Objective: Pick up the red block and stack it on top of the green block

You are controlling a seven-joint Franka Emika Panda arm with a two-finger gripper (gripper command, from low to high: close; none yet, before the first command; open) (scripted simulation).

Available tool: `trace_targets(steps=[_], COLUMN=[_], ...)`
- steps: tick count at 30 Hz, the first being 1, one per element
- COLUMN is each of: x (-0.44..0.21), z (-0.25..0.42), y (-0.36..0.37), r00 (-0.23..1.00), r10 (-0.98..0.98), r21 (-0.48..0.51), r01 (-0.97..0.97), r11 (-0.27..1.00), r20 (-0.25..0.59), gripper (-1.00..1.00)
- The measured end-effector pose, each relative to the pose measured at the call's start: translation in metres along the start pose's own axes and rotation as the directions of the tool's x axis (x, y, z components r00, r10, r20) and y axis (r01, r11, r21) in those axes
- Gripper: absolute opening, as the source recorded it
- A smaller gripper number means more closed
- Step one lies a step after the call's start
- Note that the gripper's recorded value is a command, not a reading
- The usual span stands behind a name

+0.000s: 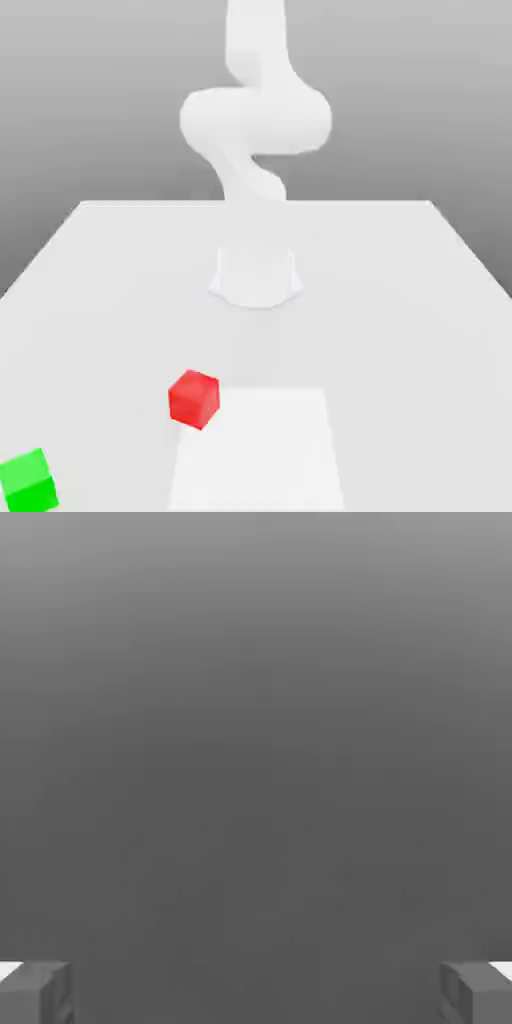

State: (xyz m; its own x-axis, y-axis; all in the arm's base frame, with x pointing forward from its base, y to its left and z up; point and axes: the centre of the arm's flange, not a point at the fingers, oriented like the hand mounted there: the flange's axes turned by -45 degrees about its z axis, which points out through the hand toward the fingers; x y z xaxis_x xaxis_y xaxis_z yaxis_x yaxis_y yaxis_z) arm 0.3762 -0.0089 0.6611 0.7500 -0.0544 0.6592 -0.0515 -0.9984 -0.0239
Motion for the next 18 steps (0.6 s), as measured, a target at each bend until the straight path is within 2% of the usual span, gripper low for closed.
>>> trace_targets(steps=[9, 18], x=[-0.106, -0.301], z=[0.204, 0.323], y=[0.047, 0.087], r00=[0.93, 0.711], r10=[0.187, 0.398], r21=[-0.109, -0.275], r01=[-0.16, -0.289], r11=[0.981, 0.917], r20=[0.317, 0.58], gripper=[0.0, 0.0])
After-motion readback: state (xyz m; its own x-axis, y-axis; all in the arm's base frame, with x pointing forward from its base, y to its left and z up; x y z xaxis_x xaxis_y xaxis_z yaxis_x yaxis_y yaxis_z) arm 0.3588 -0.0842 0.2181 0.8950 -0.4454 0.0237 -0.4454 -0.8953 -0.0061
